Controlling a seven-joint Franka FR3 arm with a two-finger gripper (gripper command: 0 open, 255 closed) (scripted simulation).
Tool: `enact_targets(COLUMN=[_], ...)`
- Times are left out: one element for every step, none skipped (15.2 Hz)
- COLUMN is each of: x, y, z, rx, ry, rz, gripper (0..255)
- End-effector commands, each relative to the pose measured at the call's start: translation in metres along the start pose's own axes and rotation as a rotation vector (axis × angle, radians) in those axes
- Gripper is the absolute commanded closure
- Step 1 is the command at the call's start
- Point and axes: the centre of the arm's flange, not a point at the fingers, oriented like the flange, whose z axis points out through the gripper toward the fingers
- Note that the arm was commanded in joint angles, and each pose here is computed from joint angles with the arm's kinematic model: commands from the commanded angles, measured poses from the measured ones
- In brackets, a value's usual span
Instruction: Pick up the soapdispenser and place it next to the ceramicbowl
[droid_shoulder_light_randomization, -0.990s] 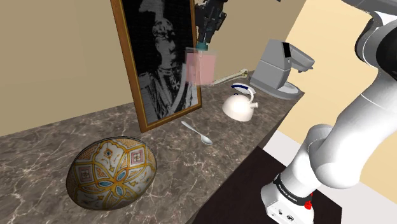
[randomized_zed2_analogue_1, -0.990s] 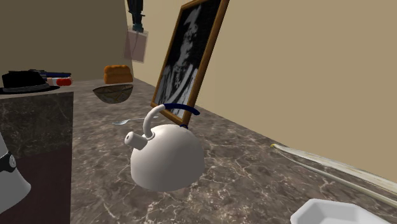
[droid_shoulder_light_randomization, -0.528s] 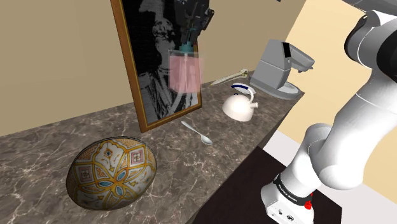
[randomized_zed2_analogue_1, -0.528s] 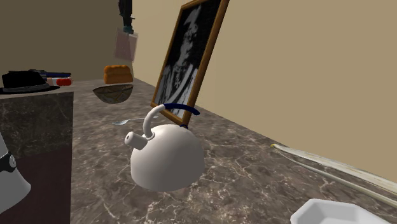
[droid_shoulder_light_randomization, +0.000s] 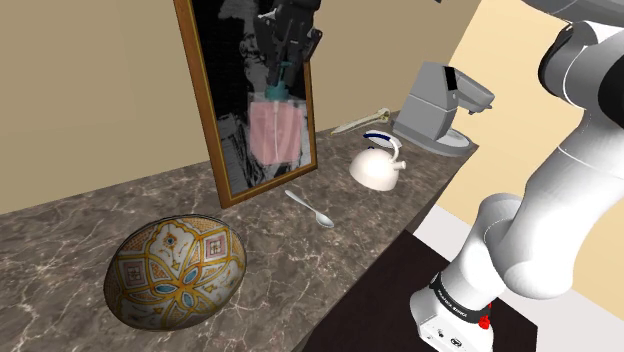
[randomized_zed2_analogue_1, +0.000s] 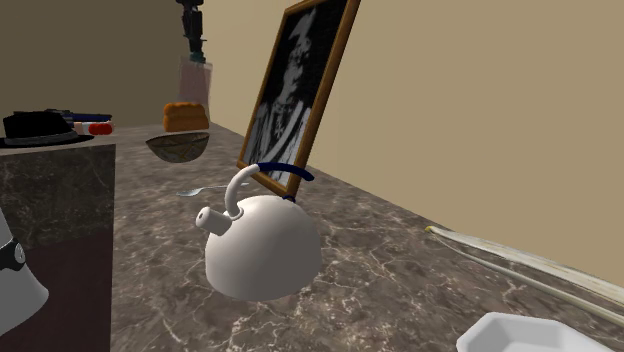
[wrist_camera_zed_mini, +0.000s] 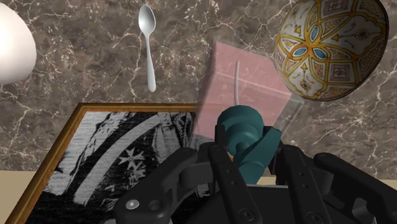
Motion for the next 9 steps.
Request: enact_targets(x=[-0.001,-0.001,-0.001,-0.001,-0.001,-0.001,-0.001,-0.001,-0.001], y=[0.001,0.001,0.001,0.001,0.002,0.002,0.002,0.002,0.002], z=[0.010,0.016,0.021,0.026,0.031,0.037,0.042,0.047,0.052], rx=[0.000,0.000,0.000,0.000,0.000,0.000,0.000,0.000,0.000], ry=[0.001,0.001,0.001,0.001,0.001,0.001,0.001,0.001,0.001], rz=[0.000,0.000,0.000,0.000,0.000,0.000,0.000,0.000,0.000], gripper=[255,255,255,255,255,255,255,255,255])
